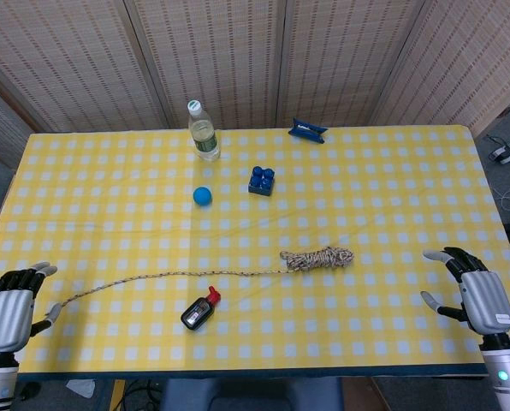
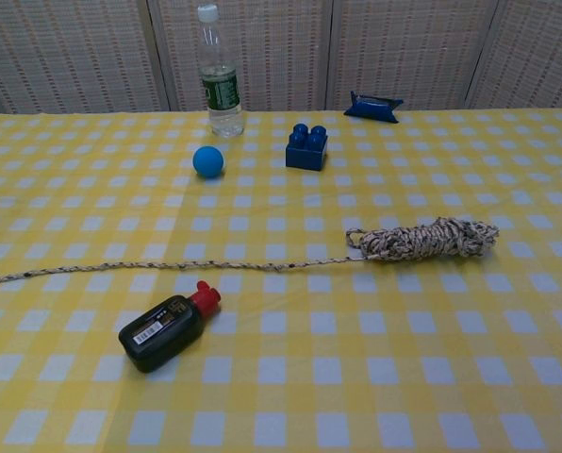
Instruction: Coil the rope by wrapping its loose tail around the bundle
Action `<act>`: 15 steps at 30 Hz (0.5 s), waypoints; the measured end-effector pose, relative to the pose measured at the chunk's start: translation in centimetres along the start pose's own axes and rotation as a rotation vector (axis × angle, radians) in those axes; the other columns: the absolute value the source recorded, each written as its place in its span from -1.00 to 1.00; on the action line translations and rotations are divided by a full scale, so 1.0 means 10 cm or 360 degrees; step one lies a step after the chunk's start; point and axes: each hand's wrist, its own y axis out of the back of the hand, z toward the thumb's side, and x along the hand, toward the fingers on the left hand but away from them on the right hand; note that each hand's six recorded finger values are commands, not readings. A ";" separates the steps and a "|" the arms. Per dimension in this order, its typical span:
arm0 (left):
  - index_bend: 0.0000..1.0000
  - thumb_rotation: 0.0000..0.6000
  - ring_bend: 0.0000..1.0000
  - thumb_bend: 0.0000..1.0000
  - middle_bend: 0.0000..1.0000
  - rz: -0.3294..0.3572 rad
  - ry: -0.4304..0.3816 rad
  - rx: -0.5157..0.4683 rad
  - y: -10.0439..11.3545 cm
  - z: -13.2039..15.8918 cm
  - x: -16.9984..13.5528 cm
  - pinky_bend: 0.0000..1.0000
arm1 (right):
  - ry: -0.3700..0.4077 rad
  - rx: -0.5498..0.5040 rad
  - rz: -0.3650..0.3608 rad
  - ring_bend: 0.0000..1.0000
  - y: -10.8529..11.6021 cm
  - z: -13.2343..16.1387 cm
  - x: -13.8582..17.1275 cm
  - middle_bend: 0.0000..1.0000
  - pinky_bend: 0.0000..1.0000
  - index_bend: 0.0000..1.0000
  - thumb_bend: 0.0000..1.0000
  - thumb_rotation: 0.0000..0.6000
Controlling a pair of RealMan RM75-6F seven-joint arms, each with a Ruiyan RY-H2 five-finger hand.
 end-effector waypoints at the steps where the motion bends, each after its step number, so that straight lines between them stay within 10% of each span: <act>1: -0.32 1.00 -0.49 -0.47 -0.51 -0.0001 0.0000 0.0000 0.00 0.00 0.00 -0.62 | 0.0001 0.0000 0.0000 -0.63 0.00 0.00 0.00 -0.37 -0.52 -0.46 -0.63 1.00; 15: -0.32 1.00 -0.49 -0.47 -0.51 0.0009 0.0007 -0.0001 0.02 0.00 -0.01 -0.62 | 0.0062 0.0005 0.0015 -0.63 0.04 0.09 -0.07 -0.37 -0.52 -0.47 -0.63 1.00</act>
